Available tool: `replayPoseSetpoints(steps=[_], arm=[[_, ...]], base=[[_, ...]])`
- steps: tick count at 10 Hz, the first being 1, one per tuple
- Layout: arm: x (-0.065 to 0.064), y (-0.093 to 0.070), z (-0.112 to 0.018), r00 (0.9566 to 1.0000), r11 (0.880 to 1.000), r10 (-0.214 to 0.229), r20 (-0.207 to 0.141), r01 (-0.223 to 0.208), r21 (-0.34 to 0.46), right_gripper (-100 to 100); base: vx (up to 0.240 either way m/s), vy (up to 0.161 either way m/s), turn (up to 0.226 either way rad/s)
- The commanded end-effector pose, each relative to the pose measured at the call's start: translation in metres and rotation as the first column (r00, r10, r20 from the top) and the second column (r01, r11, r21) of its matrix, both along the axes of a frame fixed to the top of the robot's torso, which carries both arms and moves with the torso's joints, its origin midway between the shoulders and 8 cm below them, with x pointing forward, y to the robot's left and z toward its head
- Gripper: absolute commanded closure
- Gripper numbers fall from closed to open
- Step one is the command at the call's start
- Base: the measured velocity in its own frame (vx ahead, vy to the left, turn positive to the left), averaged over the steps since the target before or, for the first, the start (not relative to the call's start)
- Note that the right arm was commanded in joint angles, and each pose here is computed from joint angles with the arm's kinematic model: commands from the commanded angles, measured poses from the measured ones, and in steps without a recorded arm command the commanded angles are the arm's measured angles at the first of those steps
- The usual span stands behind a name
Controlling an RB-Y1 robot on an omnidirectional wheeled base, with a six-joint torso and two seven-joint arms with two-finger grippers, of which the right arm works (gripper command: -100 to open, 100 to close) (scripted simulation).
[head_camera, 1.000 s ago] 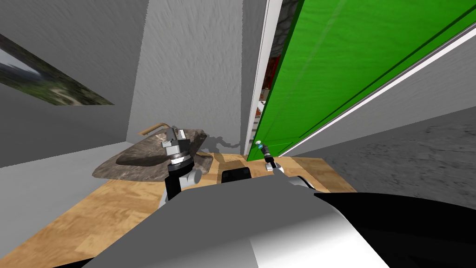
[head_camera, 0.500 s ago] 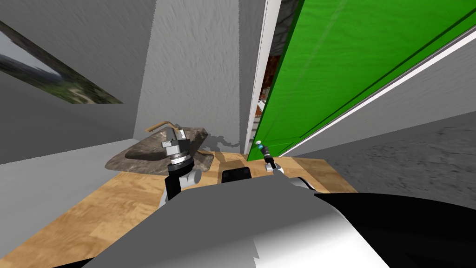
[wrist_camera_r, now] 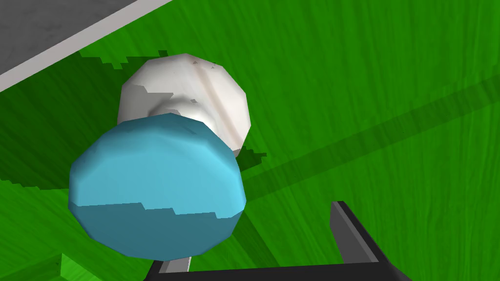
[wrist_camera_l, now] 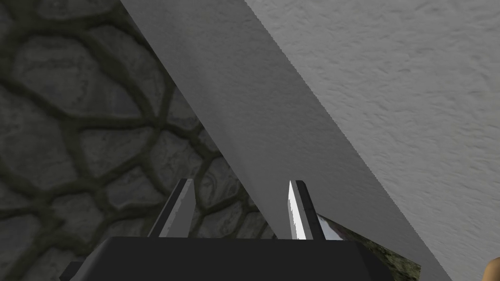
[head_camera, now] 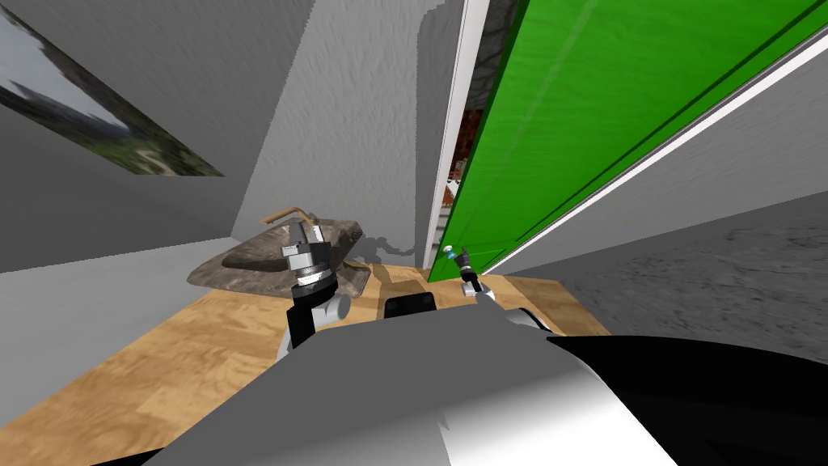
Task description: Pull the door open
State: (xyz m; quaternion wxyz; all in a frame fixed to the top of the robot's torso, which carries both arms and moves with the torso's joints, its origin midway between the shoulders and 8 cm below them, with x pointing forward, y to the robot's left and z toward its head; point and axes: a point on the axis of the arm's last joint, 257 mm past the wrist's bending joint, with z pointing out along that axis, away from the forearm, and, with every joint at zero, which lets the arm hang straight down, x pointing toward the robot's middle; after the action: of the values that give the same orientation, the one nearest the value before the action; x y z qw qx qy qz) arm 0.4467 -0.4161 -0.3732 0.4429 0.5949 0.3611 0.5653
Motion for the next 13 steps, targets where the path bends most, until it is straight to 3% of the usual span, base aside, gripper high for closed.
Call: replayPoseSetpoints(steps=[1, 6, 8, 9, 10, 11, 13], arm=[[-0.002, 0.021, -0.011, 0.9997, 0.997, 0.022, -0.007, -0.022, 0.075, -100], [0.001, 0.028, -0.012, 0.9997, 0.978, 0.023, 0.009, -0.025, 0.208, -100], [0.004, 0.034, -0.012, 0.9996, 0.957, 0.023, 0.019, -0.027, 0.289, -100], [0.004, 0.034, -0.012, 0.9995, 0.952, 0.023, 0.021, -0.028, 0.303, -100], [0.005, 0.037, -0.013, 0.9994, 0.937, 0.022, 0.027, -0.03, 0.347, -100], [0.005, 0.037, -0.013, 0.9994, 0.936, 0.022, 0.027, -0.03, 0.351, -100], [0.007, 0.043, -0.013, 0.9991, 0.901, 0.02, 0.037, -0.034, 0.433, -100]], base=[[-0.08, -0.017, 0.04], [-0.061, 0.008, 0.041], [-0.071, -0.007, 0.029], [-0.058, -0.023, 0.014], [-0.057, -0.029, 0.025], [-0.046, -0.028, 0.013], [-0.064, -0.027, 0.036]])
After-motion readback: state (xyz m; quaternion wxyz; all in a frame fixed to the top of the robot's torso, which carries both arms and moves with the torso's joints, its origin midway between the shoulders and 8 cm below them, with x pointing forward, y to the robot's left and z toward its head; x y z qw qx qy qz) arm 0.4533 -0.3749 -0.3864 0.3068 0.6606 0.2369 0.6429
